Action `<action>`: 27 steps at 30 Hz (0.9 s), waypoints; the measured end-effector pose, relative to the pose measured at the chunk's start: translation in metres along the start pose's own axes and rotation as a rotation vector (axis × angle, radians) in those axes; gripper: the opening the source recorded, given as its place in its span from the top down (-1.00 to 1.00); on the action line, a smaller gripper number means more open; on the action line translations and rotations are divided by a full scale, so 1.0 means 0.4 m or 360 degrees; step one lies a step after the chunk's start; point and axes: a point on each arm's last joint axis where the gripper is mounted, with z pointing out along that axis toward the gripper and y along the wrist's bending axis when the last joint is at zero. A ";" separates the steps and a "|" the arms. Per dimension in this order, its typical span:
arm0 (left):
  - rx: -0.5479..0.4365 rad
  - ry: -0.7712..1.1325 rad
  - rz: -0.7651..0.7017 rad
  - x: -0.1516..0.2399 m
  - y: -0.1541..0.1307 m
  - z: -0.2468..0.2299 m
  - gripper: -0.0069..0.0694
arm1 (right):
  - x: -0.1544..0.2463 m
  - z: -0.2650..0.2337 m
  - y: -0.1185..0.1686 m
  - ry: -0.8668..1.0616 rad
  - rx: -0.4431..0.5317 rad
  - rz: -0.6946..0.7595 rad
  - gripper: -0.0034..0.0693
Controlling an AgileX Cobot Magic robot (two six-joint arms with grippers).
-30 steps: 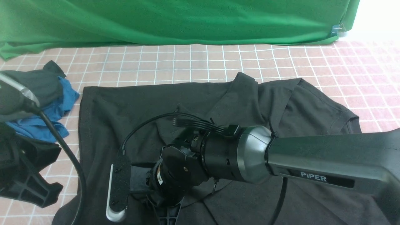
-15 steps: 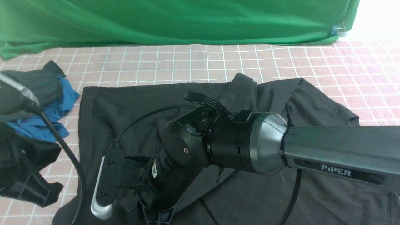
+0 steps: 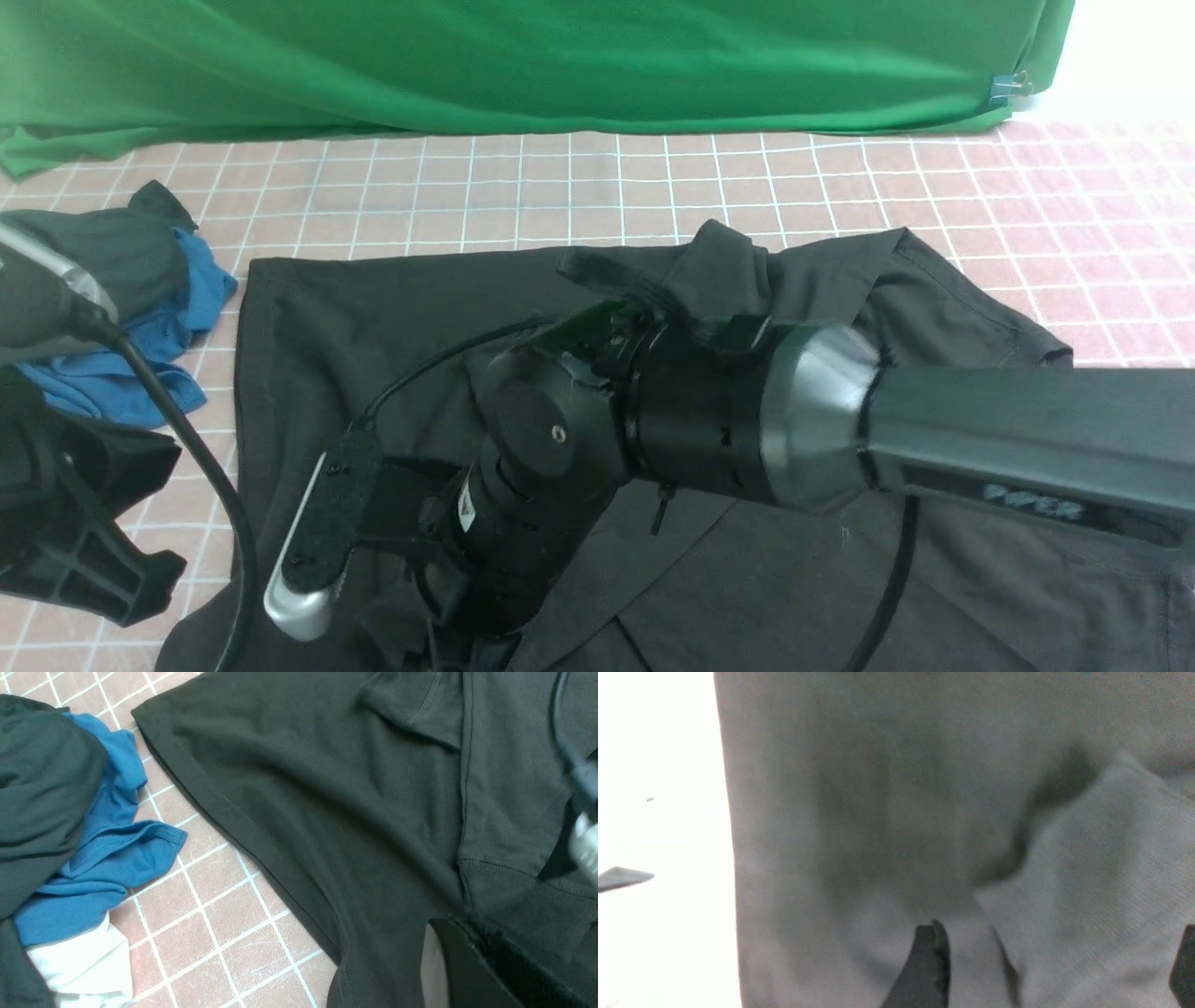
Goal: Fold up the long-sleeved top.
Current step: Use the right arm to drag and drop the cuff onto the cuffclosest to the right arm, then use both arms simultaneously to clamp the lower edge of the clothing fabric
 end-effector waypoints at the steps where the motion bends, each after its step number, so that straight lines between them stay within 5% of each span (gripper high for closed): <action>1: 0.0000 0.0004 0.0000 0.001 0.000 0.000 0.77 | 0.000 -0.009 -0.001 0.0009 0.0017 0.0000 -0.87; 4: 0.0028 0.0072 -0.0010 0.010 -0.004 0.000 0.77 | 0.017 -0.103 -0.009 0.0114 0.0230 0.0031 -0.27; 6: 0.0042 0.0093 -0.0010 0.013 -0.006 0.000 0.77 | 0.029 -0.134 -0.012 0.0149 0.0289 0.0058 -0.06; 9: 0.0131 0.0165 0.0019 0.024 -0.019 -0.002 0.77 | 0.064 -0.215 -0.021 0.0241 0.0364 0.0206 0.61; 12: 0.0214 0.0213 0.0064 0.031 -0.030 -0.004 0.77 | 0.095 -0.268 -0.028 0.0245 0.0402 0.0346 0.79; 21: 0.0375 0.0244 0.0165 0.037 -0.051 -0.008 0.77 | 0.302 -0.374 0.041 0.0265 0.0454 0.0623 0.66; 27: 0.0635 0.0293 0.0346 0.016 -0.084 0.039 0.77 | 0.479 -0.309 0.119 0.0520 0.0363 0.0582 0.09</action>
